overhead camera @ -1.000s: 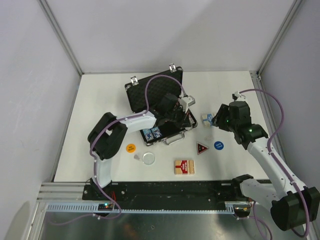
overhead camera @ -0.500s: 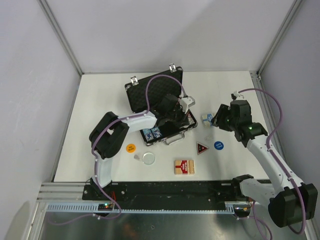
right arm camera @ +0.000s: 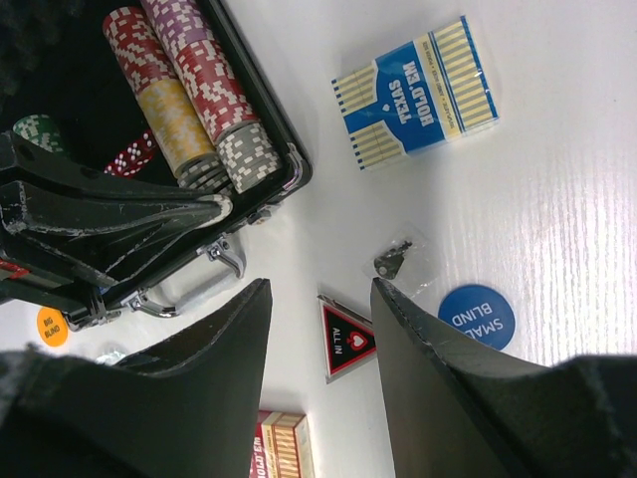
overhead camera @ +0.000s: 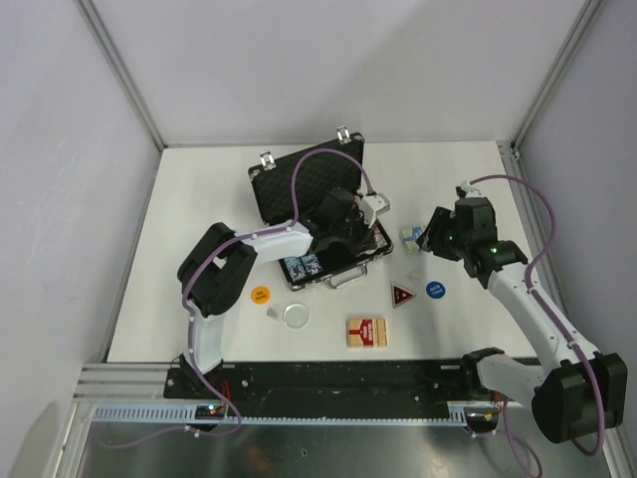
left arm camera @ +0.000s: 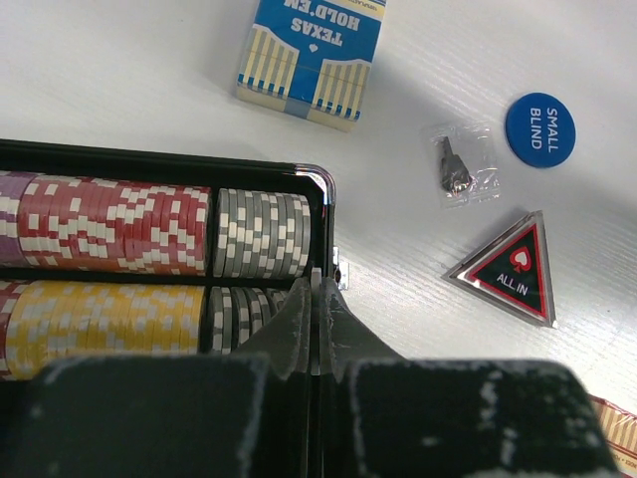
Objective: Pack up texas hold em set
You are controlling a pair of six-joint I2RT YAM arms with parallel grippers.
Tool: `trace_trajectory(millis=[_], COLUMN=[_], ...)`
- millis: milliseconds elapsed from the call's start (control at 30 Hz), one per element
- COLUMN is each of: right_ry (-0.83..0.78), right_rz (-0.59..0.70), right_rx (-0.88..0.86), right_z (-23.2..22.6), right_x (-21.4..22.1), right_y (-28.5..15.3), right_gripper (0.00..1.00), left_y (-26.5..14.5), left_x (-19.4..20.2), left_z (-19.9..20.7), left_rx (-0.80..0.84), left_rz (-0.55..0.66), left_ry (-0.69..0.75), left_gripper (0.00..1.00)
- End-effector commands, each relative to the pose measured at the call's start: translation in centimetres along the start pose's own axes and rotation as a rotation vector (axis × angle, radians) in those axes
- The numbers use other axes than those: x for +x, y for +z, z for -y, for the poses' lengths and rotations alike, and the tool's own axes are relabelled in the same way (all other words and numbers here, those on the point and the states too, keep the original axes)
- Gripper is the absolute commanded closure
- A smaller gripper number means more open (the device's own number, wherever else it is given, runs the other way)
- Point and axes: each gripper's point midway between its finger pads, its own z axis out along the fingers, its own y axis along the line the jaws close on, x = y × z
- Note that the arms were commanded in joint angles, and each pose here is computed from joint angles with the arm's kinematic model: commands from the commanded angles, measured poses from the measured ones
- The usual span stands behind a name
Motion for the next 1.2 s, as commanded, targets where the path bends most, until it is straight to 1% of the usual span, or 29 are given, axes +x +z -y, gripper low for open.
trace_trajectory(millis=[0, 200, 333, 567, 800, 867, 1067, 1167], right_ry=[0.000, 0.010, 0.016, 0.022, 0.022, 0.022, 0.018, 0.018], right_rz=[0.032, 0.023, 0.019, 0.015, 0.007, 0.006, -0.002, -0.004], right_rx=[-0.041, -0.049, -0.052, -0.059, -0.059, -0.059, -0.056, -0.056], right_z=[-1.0, -1.3, -1.3, -1.5, -1.5, -1.5, -1.4, -1.4], right_x=[-1.3, -1.2, -1.2, -1.2, -1.1, -1.1, -0.9, -0.8], right_y=[0.2, 0.8, 1.2, 1.6, 1.9, 2.0, 2.2, 2.2], right_gripper=[0.49, 0.49, 0.49, 0.49, 0.49, 0.49, 0.49, 0.49], left_y=[-1.7, -2.5, -2.6, -2.2, -1.7, -1.3, -0.5, -0.4], left_x=[-2.1, -2.5, -1.9, -1.3, -1.7, -1.5, -1.1, -1.2], left_z=[-2.0, -1.8, -1.2, -2.4, -2.2, -2.2, -1.7, -2.2], left_rx=[-0.065, -0.038, -0.003, -0.051, -0.041, -0.052, -0.066, -0.119], left_rz=[0.057, 0.072, 0.063, 0.046, 0.050, 0.045, 0.029, 0.027], left_ry=[0.056, 0.074, 0.102, 0.110, 0.092, 0.087, 0.092, 0.071], left_gripper=[1.00, 1.00, 1.00, 1.00, 1.00, 0.97, 0.85, 0.79])
